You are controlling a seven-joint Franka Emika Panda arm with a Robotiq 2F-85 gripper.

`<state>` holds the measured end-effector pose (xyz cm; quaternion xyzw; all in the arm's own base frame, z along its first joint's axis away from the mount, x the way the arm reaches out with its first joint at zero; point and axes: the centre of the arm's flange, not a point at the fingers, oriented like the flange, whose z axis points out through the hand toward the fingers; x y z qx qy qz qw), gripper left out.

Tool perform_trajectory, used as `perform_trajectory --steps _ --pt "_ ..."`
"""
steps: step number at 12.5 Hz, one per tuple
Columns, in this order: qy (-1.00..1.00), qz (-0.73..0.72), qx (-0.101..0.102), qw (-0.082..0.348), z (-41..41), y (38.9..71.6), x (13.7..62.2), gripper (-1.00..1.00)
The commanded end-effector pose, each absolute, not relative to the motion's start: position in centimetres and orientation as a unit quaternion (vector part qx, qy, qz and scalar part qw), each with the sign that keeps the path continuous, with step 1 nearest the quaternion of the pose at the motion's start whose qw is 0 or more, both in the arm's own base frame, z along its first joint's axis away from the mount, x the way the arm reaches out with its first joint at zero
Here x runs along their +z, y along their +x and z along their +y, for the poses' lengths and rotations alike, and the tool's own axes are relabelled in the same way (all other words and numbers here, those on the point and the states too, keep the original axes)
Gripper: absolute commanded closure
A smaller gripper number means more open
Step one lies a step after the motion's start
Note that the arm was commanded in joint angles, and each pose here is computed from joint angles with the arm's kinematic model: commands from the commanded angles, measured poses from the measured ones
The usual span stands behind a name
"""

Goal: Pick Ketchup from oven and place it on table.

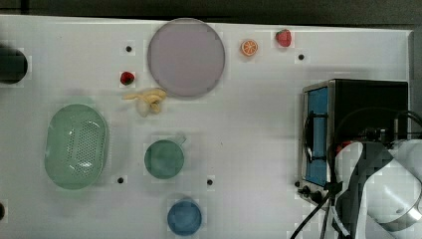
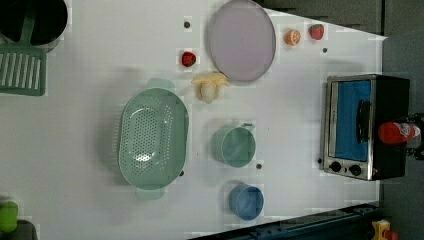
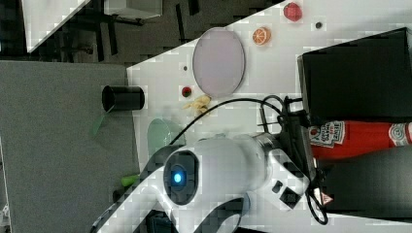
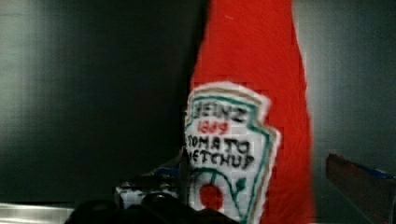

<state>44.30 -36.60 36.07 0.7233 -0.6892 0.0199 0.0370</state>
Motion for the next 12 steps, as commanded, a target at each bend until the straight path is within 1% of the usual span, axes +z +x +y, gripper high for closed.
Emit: perform_trajectory --steps 1,2,3,4,5,6,7,8,9,10,12 --pt "0.727 -0.683 0.063 0.014 -36.6 45.6 38.8 -1.0" --pt "0.727 -0.682 0.071 0.014 -36.7 45.8 39.0 -1.0" --pt "0.726 -0.684 0.069 0.015 -36.9 45.6 38.8 -0.78" --pt "0.726 -0.684 0.066 0.017 -36.9 45.6 38.4 -0.4" --pt "0.726 -0.684 0.064 0.019 -36.9 45.7 38.1 -0.16" --pt "0.726 -0.684 0.066 0.019 -36.9 45.8 38.3 -0.01" --pt "0.727 -0.683 0.07 0.018 -37.0 45.9 38.7 -0.01" --pt "0.739 -0.667 0.095 0.003 -35.6 47.8 42.5 -0.01" --pt "0.748 -0.658 0.091 -0.005 -34.3 48.6 44.0 -0.01" --pt "0.758 -0.647 0.078 -0.013 -32.7 49.2 45.6 -0.01" --pt "0.777 -0.628 0.04 -0.027 -29.0 49.7 48.3 -0.01"
